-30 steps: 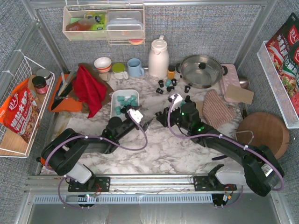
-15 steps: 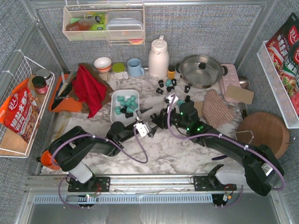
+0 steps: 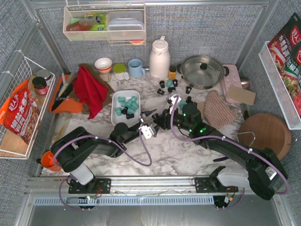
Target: Mix the coffee capsules in the storage basket
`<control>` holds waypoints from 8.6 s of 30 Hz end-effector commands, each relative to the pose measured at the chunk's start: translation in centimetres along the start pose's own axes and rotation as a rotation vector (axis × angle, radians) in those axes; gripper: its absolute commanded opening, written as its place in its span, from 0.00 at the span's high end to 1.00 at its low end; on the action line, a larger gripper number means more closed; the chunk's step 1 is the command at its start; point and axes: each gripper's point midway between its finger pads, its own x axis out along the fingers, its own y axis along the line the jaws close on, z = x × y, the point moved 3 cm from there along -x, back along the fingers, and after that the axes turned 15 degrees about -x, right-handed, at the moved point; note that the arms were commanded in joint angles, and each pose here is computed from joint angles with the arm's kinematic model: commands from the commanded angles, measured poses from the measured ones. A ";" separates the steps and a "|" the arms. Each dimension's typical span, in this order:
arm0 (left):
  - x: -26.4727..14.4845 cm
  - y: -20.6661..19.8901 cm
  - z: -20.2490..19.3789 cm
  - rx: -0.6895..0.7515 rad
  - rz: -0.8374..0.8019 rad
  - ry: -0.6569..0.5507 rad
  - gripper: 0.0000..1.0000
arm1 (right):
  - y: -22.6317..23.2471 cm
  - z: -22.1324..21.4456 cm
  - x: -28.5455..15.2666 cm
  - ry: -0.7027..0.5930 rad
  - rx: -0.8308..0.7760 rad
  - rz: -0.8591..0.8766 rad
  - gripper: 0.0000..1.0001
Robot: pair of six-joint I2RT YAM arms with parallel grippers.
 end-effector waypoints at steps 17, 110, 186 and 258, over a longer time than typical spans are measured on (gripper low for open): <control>-3.3 3.6 -0.4 -0.070 0.297 0.129 0.75 | -0.7 1.3 -0.8 -0.051 -0.021 -0.066 0.45; -5.5 4.4 -1.1 -0.391 0.228 0.257 0.01 | -13.5 -0.3 -1.9 0.101 0.345 -0.412 0.83; -9.2 12.3 -7.9 -0.563 0.873 0.411 0.51 | -14.6 -3.1 -1.9 0.347 0.035 -0.711 0.34; -13.0 12.4 -6.0 -0.658 1.004 0.350 0.01 | -24.0 -12.5 0.7 0.907 0.168 -0.402 0.27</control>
